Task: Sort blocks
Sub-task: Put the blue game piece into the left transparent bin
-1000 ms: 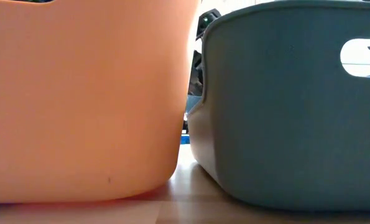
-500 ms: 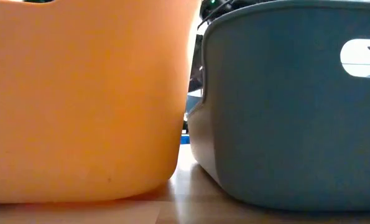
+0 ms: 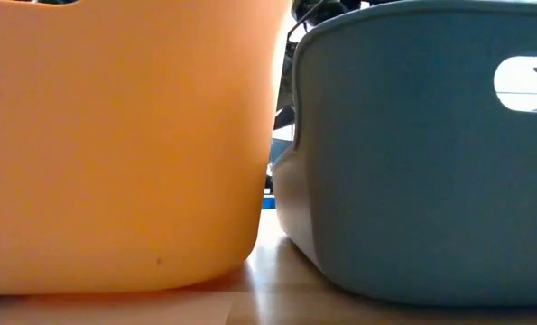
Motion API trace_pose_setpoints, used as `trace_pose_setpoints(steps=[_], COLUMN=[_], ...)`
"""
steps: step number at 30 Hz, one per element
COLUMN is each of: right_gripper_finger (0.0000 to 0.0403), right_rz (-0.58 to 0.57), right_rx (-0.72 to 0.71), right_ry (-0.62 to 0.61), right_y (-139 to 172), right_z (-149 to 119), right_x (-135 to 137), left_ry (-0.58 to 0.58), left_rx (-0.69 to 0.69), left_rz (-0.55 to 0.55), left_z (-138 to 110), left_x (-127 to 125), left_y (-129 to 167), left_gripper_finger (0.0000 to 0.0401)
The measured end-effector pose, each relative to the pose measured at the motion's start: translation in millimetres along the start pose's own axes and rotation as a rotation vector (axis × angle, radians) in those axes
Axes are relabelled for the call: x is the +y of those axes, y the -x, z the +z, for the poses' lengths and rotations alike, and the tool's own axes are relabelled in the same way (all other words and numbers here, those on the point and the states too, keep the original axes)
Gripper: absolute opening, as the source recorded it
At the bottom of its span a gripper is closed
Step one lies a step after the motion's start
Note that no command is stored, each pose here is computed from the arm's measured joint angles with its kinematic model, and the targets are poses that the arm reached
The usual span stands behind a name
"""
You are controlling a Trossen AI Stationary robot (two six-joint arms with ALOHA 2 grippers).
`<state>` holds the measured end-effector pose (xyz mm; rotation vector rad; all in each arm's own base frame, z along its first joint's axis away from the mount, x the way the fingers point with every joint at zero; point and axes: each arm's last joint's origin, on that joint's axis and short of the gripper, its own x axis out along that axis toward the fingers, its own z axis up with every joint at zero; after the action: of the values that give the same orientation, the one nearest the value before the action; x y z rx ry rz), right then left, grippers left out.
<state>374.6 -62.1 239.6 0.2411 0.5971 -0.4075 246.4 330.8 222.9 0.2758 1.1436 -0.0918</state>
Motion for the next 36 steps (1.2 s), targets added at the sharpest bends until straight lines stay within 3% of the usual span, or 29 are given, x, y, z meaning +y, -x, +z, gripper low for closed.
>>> trace_pose_setpoints(steps=[6, 19, 26, 30, 36], right_gripper_finger=[0.0265, 0.0265, 0.0265, 0.0265, 0.0265], right_rz=[0.002, 0.020, -0.017, 0.005, 0.010], right_rx=[-0.002, -0.001, -0.006, 0.011, -0.021], right_ry=[-0.002, -0.036, -0.052, -0.026, 0.059], right_y=[0, 2, 4, 10, 5], right_z=[0, -2, 2, 21, 50], right_x=[1, 9, 0, -20, -78], left_ry=[0.021, -0.074, -0.028, 0.073, 0.191], left_rx=[0.040, 0.019, 0.052, 0.044, -0.057], left_rz=[-0.023, -0.033, -0.036, 0.039, 0.187], left_z=[-8, -25, -20, -9, 12], left_x=[1, 5, -1, -2, -10], left_y=[-7, -4, -5, 21, 70], left_gripper_finger=[0.0253, 0.0218, 0.0217, 0.0217, 0.0217])
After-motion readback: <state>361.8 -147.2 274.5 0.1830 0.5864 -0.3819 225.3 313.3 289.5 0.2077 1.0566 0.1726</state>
